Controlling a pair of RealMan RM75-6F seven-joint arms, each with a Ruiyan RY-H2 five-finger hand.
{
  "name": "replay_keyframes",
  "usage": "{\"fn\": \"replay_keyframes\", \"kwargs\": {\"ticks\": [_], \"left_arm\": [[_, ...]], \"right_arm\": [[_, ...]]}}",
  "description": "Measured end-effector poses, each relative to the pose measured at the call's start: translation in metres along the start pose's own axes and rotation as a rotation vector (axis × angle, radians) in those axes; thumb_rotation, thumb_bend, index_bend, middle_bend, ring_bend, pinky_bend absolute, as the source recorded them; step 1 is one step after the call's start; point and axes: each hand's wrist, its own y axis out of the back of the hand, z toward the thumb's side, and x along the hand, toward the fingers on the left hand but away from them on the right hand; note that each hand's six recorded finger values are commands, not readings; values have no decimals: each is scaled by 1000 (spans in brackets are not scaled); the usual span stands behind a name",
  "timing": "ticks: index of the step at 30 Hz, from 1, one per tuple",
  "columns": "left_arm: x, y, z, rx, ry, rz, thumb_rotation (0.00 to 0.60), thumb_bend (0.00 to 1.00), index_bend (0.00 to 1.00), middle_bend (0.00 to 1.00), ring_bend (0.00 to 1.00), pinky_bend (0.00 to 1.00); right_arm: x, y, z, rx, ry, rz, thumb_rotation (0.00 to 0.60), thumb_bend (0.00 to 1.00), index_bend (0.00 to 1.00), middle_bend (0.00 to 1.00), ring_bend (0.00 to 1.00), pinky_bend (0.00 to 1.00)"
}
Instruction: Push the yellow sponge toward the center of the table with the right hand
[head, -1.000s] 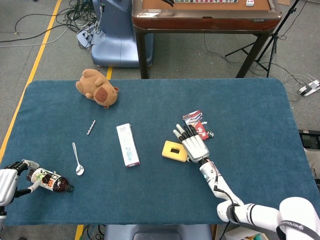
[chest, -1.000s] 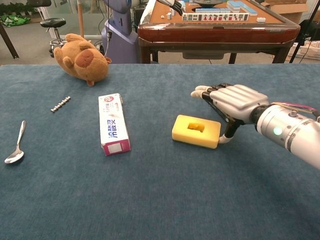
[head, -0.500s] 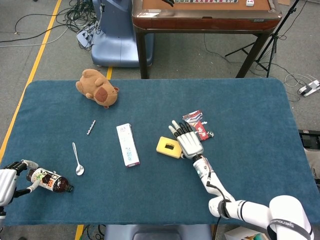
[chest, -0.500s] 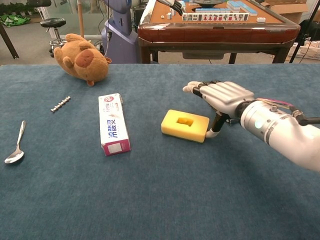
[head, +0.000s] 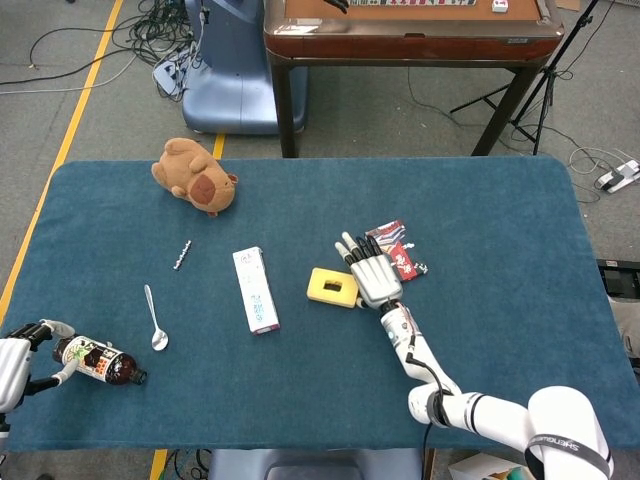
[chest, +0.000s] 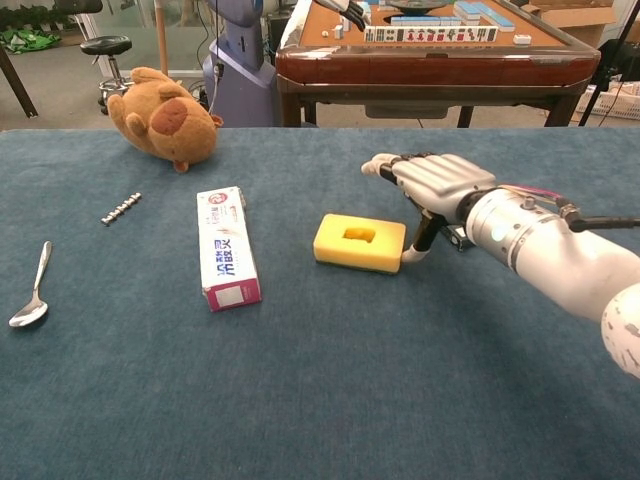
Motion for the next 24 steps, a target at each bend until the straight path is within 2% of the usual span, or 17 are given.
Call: {"fn": "replay_keyframes", "kwargs": {"ticks": [24], "left_arm": [[-1, 0, -1, -10, 1, -5, 600, 222, 439, 456, 437, 512]], "right_arm": [[-25, 7, -5, 4, -50, -16, 600, 0, 0, 0, 0, 23]]}}
